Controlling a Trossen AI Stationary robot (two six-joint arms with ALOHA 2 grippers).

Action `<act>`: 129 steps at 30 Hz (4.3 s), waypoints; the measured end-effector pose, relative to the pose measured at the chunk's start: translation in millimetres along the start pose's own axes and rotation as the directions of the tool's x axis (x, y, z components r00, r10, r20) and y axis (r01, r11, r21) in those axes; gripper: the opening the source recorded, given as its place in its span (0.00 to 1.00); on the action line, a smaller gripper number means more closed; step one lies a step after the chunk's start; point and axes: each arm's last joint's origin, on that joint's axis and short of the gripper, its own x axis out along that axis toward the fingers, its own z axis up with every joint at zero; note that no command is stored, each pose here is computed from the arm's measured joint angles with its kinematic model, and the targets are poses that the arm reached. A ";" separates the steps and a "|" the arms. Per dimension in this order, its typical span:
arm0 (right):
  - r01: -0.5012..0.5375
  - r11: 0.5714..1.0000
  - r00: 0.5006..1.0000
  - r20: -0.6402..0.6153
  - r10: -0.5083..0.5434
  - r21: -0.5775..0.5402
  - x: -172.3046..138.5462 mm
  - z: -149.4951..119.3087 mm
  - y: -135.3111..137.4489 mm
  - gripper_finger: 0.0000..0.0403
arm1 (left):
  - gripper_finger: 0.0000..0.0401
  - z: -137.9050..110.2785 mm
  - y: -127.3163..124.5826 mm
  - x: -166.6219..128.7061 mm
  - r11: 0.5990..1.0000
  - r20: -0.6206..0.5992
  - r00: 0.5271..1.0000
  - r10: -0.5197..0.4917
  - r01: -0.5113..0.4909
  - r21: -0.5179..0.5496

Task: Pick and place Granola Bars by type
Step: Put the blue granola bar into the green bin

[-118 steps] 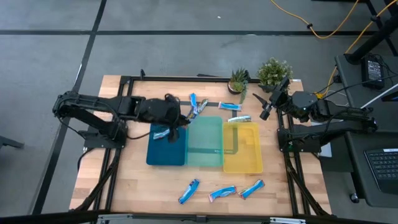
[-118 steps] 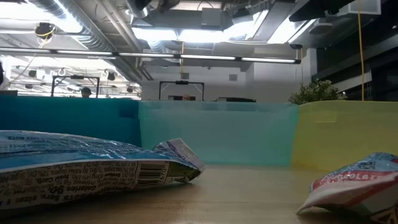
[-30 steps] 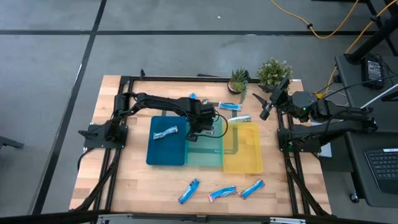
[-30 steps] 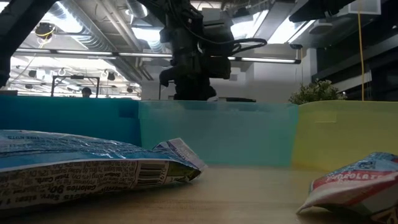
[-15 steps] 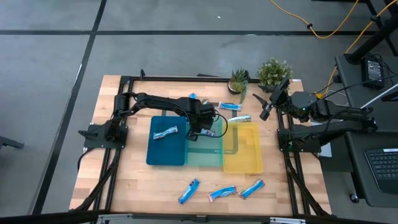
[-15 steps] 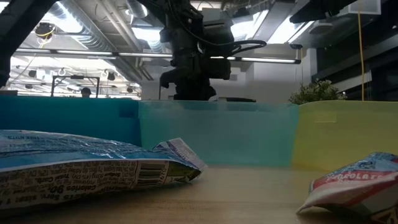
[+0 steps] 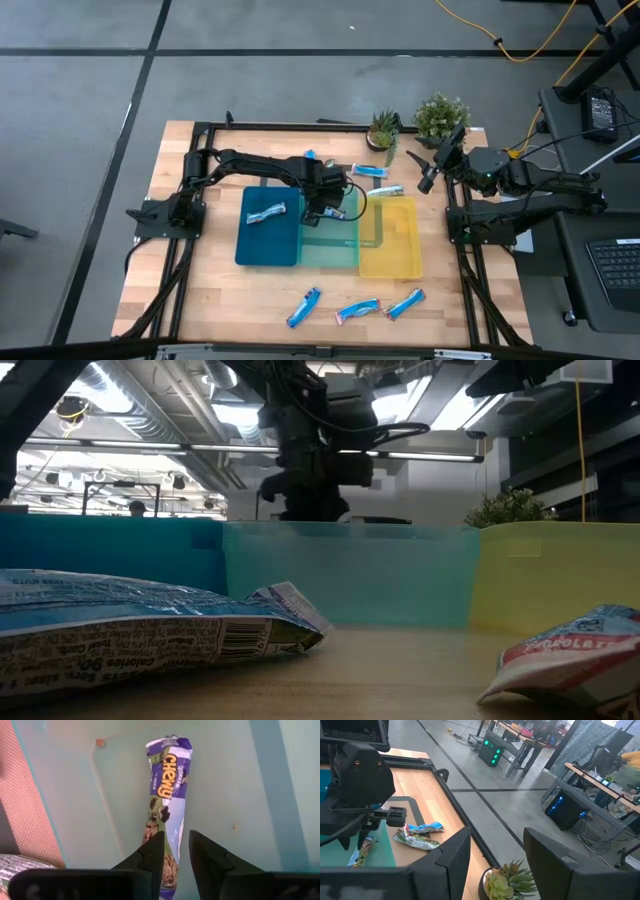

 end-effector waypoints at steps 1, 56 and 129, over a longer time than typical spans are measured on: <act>0.000 1.000 1.000 0.000 0.000 0.000 0.0 0.0 0.0 0.46 | 0.20 0.3 -0.1 0.0 1.000 0.002 1.000 0.001 -0.001 0.001; -0.011 1.000 1.000 0.004 0.011 0.002 0.0 0.2 0.3 0.46 | 0.06 22.0 -208.7 -240.2 0.957 0.410 0.910 -0.060 0.169 -0.235; -0.028 0.998 0.997 -0.067 0.024 -0.054 -0.3 -7.7 1.8 0.46 | 0.49 55.1 -328.5 -11.9 0.728 -0.039 0.999 0.038 -0.054 -0.683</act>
